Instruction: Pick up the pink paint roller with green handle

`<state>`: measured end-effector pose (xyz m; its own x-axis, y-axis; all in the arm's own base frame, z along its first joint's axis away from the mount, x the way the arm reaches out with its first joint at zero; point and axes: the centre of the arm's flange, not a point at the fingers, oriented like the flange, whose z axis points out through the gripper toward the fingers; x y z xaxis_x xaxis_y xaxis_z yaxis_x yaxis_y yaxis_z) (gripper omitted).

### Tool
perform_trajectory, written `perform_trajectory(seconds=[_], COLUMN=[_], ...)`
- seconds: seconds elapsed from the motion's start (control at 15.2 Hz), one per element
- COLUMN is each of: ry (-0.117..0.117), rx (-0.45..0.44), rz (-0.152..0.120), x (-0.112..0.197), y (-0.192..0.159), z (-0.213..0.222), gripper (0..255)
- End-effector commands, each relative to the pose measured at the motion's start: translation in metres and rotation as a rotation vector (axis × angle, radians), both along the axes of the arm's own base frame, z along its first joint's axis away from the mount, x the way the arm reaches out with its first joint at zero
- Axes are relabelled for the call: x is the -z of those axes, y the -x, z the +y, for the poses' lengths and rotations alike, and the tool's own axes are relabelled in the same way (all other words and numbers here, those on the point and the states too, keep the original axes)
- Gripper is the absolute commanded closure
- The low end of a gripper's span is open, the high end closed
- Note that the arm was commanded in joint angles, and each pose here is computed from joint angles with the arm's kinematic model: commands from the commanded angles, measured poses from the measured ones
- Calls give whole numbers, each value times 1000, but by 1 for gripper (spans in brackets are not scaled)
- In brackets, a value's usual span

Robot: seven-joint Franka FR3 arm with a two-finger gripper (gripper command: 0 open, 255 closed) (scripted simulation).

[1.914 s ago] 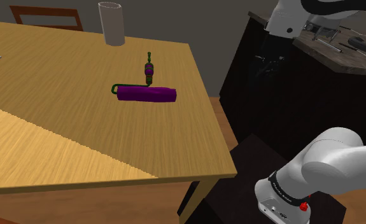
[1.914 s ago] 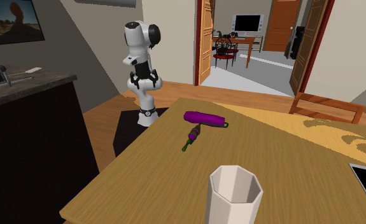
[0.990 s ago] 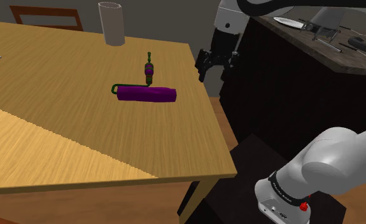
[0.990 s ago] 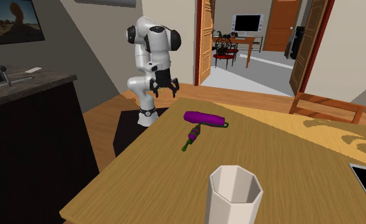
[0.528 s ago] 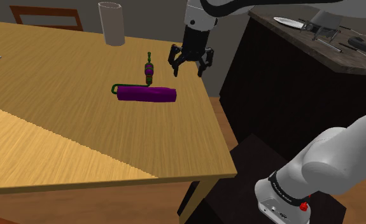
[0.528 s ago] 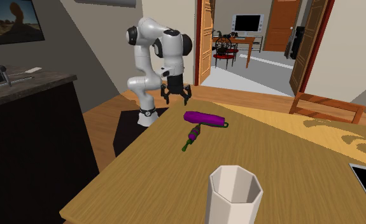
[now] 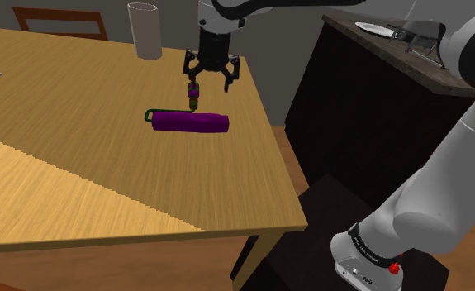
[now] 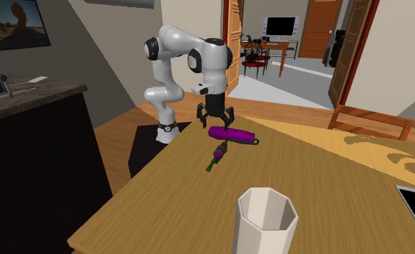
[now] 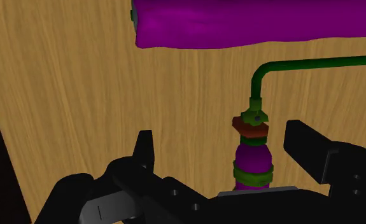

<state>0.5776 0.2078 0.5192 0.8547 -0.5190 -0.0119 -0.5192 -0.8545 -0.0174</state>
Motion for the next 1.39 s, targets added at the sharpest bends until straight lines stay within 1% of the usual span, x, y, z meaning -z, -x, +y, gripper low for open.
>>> perform_trajectory(seconds=[0.0,0.2,0.66,0.79,0.86,1.32], ry=[9,21,21,21,21,21], rx=[35,80,80,80,80,80], rz=[-9,-20,-20,-20,-20,-20], x=[6,10,47,50,50,50], y=[-25,-59,-59,-59,-60,-60], z=[9,22,22,22,23,22], gripper=[0,0,0,0,255,255])
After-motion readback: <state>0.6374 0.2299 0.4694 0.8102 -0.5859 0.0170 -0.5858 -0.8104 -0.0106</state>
